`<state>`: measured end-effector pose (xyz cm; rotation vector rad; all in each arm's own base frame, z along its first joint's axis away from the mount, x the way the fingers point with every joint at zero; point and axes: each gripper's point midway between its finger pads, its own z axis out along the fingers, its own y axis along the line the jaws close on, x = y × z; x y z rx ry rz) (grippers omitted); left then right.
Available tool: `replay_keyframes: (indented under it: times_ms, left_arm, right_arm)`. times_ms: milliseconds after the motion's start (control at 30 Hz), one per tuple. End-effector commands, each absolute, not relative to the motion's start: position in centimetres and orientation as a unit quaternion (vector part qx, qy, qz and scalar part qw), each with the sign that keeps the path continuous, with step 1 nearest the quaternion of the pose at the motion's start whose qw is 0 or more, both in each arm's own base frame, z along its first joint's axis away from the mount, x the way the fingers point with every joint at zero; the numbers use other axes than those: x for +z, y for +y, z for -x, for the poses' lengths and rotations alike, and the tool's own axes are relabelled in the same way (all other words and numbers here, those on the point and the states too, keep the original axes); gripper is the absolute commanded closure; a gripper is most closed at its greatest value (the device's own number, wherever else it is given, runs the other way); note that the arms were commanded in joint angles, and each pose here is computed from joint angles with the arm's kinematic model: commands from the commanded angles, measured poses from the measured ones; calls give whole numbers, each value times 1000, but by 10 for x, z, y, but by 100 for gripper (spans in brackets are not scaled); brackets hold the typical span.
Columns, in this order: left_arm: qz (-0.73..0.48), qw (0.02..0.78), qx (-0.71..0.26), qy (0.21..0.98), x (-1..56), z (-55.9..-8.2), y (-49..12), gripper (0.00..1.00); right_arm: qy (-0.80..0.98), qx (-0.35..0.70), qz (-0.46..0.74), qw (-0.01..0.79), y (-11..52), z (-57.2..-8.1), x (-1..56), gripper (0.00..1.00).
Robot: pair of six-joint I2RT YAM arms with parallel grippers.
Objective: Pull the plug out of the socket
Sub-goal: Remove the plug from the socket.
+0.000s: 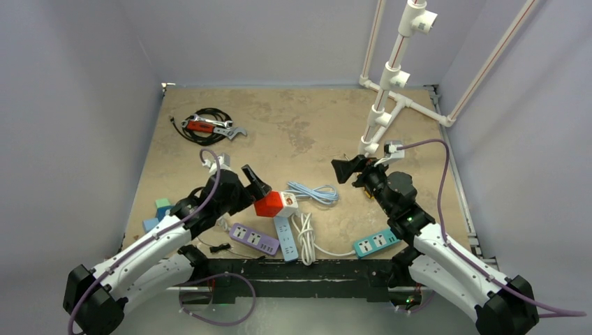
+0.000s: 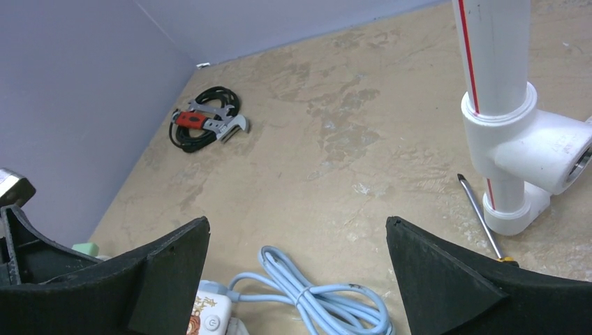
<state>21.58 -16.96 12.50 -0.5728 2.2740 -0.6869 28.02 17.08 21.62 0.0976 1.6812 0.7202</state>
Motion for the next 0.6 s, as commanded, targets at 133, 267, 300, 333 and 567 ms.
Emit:
replay_keyframes:
  times_ms: [133,267,300,333,567]
  left_arm:
    - [203,289,-365,861,120,-214,-212,1]
    - [198,292,-375,857,124,-213,-214,4]
    - [193,290,-383,855,125,-212,-216,10]
    - [188,288,-392,853,126,-211,-219,20]
    - [86,324,-426,840,160,-220,-241,100]
  right_arm:
    - [723,301,-39,621,168,-284,222,1]
    - [726,300,-37,617,170,-285,219,1]
    - [727,300,-36,617,170,-286,218,1]
    - [727,301,-34,616,171,-286,217,1]
    - [692,357,70,623,200,-267,230,1]
